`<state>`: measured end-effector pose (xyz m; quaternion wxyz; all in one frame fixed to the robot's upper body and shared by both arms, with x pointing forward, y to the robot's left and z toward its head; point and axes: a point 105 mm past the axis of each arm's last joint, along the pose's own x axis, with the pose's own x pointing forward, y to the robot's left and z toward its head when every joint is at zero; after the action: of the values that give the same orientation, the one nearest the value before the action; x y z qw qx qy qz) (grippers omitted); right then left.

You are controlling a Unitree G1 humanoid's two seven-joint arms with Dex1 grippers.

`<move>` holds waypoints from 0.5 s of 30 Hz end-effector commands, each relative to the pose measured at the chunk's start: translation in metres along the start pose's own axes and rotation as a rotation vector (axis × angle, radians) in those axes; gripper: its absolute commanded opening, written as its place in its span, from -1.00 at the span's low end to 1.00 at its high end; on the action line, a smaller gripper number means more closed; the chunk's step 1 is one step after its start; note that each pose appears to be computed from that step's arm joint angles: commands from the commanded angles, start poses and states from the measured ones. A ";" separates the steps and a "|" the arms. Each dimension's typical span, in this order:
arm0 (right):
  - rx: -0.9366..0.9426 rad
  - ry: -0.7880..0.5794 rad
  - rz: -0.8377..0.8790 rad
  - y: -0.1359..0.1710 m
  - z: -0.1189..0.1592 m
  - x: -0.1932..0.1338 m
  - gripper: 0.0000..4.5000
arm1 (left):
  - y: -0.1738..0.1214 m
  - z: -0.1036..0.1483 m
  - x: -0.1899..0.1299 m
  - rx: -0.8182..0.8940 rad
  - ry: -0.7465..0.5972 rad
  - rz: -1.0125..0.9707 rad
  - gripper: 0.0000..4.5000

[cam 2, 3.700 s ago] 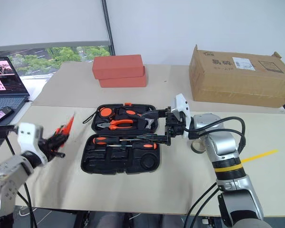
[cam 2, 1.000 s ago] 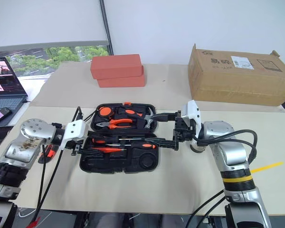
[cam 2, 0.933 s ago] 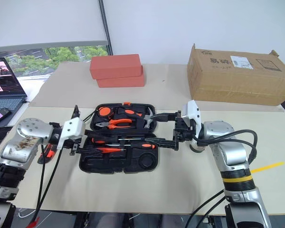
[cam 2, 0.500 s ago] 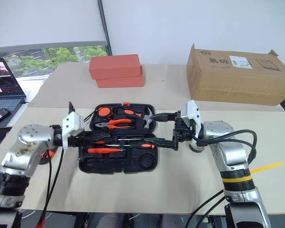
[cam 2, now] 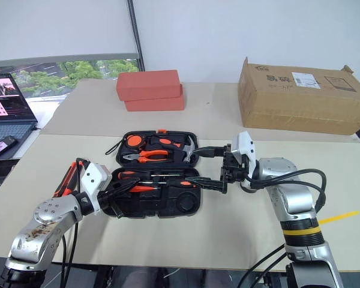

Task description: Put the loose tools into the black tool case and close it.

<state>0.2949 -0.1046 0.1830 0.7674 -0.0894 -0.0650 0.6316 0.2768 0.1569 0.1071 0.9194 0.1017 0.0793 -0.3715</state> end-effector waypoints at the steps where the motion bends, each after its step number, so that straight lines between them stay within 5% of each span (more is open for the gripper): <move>1: -0.067 -0.050 0.014 0.002 0.019 0.001 1.00 | -0.002 -0.001 -0.001 0.014 0.002 0.007 -0.94; 15: -0.067 -0.017 0.022 0.003 0.016 0.001 1.00 | -0.003 -0.026 0.013 0.030 0.141 -0.036 -0.94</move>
<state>0.2935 -0.1028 0.1843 0.7649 -0.0934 -0.0674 0.6338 0.2874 0.1518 0.0968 0.9117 0.1332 0.1002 -0.3755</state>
